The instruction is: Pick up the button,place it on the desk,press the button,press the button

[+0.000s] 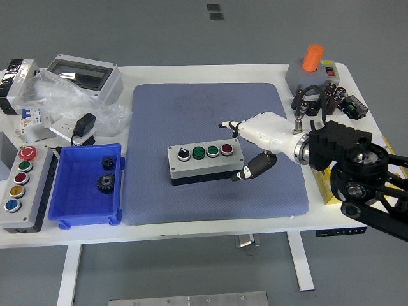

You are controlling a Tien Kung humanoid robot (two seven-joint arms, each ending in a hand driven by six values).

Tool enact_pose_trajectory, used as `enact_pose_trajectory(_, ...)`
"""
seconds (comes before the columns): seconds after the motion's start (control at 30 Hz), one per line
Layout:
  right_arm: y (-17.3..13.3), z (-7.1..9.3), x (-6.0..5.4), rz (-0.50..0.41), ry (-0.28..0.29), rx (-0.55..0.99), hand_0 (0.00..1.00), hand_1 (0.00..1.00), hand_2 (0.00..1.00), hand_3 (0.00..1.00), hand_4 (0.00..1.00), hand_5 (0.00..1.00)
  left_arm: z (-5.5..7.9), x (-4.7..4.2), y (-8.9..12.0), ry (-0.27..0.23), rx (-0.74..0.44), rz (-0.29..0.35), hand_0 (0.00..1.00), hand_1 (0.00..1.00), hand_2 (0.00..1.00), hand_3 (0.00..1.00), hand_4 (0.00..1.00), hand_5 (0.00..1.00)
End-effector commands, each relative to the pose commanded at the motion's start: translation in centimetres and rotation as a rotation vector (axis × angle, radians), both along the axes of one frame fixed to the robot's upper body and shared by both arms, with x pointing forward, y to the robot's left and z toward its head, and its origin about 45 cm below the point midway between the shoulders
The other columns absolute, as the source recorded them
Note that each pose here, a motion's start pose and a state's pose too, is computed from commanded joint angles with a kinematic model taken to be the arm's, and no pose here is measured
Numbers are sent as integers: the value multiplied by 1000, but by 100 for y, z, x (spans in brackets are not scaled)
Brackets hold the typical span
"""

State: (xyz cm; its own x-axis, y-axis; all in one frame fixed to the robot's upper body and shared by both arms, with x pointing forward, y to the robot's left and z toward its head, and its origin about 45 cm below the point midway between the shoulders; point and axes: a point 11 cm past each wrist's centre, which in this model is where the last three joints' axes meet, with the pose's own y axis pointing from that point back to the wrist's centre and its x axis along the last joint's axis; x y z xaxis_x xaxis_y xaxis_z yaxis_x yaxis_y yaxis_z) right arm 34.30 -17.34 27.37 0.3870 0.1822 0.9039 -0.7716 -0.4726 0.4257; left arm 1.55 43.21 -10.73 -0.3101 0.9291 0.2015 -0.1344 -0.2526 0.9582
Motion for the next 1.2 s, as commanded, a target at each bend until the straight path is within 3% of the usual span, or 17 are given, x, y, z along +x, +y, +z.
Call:
enact_pose_trajectory(0.03,6,-3,1,1,0,-1,685,565,433,974,851,293,0,1,0,0,0,0,646,653,596,582,522,151)
enact_pose_trajectory(0.17,27,-57,3,8,10,-19,685,565,433,974,851,293,1,6,2,0,0,-1,646,653,596,582,522,151)
enact_pose_trajectory(0.2,30,-84,-1,9,16,-27,525,425,262,973,432,30,2,8,3,-1,1,-1,646,653,597,581,527,158)
enact_pose_trajectory(0.4,28,-227,-30,16,47,-65,525,425,262,973,432,30,3,12,6,-1,1,-1,646,653,597,581,527,158)
enact_pose_trajectory(0.43,27,-242,-33,16,50,-69,537,418,253,974,353,2,3,11,6,0,1,-1,646,653,597,581,533,165)
enact_pose_trajectory(0.63,29,-294,-27,15,63,-77,545,411,251,973,328,2,6,22,12,-3,3,-1,645,653,597,580,545,179)
enact_pose_trajectory(1.0,-45,-459,63,-27,102,-85,514,392,242,972,305,2,8,40,15,-8,3,-3,646,653,598,581,547,180)
enact_pose_trajectory(1.2,-83,-564,49,-38,124,-99,514,392,242,972,305,2,10,49,16,-10,4,-5,646,653,598,581,547,180)
